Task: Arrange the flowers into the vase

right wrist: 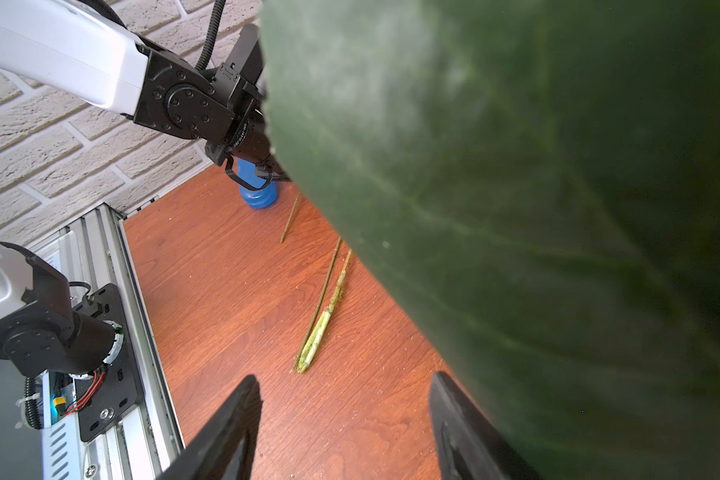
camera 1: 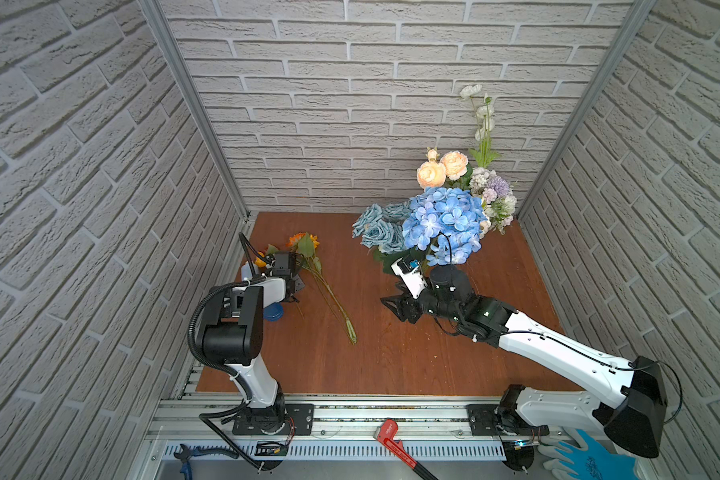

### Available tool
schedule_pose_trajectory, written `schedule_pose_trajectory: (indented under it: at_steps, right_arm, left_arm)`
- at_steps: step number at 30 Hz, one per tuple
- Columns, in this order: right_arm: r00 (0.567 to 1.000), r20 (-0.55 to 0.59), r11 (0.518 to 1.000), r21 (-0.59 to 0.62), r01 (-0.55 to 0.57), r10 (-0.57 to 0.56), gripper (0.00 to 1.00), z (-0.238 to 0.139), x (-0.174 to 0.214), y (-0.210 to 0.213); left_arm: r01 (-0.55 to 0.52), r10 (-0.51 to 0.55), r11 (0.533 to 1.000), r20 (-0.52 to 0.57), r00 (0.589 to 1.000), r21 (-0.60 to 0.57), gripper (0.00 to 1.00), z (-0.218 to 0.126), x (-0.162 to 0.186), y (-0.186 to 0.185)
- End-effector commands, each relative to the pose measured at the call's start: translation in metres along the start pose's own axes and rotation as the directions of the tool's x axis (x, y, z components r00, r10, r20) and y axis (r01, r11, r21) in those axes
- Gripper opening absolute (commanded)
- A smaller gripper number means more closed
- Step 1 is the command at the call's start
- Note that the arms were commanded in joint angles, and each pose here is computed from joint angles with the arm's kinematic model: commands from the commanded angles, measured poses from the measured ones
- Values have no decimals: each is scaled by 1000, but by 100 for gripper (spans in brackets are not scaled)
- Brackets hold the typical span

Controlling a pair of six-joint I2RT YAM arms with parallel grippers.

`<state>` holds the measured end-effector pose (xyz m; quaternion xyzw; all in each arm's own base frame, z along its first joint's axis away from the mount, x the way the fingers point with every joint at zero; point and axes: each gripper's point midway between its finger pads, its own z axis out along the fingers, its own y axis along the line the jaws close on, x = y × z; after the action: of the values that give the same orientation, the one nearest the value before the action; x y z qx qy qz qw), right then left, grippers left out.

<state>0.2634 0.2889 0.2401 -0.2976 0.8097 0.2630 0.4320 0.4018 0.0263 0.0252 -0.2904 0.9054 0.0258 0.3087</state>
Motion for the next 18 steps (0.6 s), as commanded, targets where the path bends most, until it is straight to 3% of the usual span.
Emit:
schedule_pose_trajectory:
  at_steps: [1,5,11,18]
  right_arm:
    - [996,89,1000,-8,30,-29,66,-11,-27,6]
    - [996,89,1000,-9,27,-26,65,-10,-27,6]
    - [995,97,1000,-11,24,-22,65,-10,-29,7]
    - [992,123,1000,-10,24,-22,65,-18,-35,8]
  left_arm:
    - [-30,31,999,80,996,-19,0,-18,-23,-3]
    - [-123,133,990,174,976,-68,0,-47,-39,-15]
    - [-247,271,962,337,902,-113,0,-102,-62,-48]
    - [-290,259,957,453,853,-2,0,-152,-74,-84]
